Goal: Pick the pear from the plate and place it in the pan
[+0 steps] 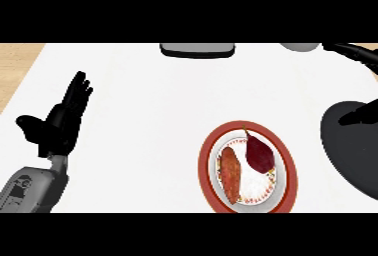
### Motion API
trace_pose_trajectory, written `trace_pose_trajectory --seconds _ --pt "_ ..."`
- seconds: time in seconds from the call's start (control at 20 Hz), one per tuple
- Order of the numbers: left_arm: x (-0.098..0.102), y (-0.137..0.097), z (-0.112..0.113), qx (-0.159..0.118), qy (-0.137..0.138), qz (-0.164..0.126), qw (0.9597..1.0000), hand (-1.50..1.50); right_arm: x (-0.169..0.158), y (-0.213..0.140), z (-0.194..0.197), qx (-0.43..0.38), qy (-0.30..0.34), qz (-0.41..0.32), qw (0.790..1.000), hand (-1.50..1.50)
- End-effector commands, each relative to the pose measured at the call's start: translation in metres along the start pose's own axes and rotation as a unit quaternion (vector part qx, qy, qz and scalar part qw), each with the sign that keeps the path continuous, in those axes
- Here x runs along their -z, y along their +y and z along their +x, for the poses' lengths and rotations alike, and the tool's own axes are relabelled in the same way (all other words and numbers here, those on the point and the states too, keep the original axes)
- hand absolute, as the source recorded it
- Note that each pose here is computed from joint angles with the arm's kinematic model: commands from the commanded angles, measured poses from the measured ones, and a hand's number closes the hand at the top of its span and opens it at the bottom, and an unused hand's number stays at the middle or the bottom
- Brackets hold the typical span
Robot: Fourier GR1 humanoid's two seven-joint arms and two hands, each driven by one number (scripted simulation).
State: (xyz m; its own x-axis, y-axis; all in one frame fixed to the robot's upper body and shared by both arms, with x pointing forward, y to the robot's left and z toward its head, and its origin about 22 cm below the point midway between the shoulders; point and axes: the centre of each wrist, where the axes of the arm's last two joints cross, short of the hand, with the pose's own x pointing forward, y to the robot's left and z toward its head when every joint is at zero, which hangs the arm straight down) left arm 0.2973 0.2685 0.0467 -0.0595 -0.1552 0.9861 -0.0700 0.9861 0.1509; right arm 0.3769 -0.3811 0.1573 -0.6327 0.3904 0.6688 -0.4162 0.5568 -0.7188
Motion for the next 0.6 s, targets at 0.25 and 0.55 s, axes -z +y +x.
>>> trace_pose_trajectory --seconds 0.25,0.55 --pt "-0.002 0.016 -0.004 -0.001 0.011 0.013 0.9999 0.0 0.036 0.026 0.012 0.09 -0.091 0.123 0.984 -1.5" --pt "-0.011 0.009 -0.01 -0.001 0.01 0.009 0.9999 0.0 0.039 0.058 0.012 0.061 -0.058 0.151 0.985 -1.5"
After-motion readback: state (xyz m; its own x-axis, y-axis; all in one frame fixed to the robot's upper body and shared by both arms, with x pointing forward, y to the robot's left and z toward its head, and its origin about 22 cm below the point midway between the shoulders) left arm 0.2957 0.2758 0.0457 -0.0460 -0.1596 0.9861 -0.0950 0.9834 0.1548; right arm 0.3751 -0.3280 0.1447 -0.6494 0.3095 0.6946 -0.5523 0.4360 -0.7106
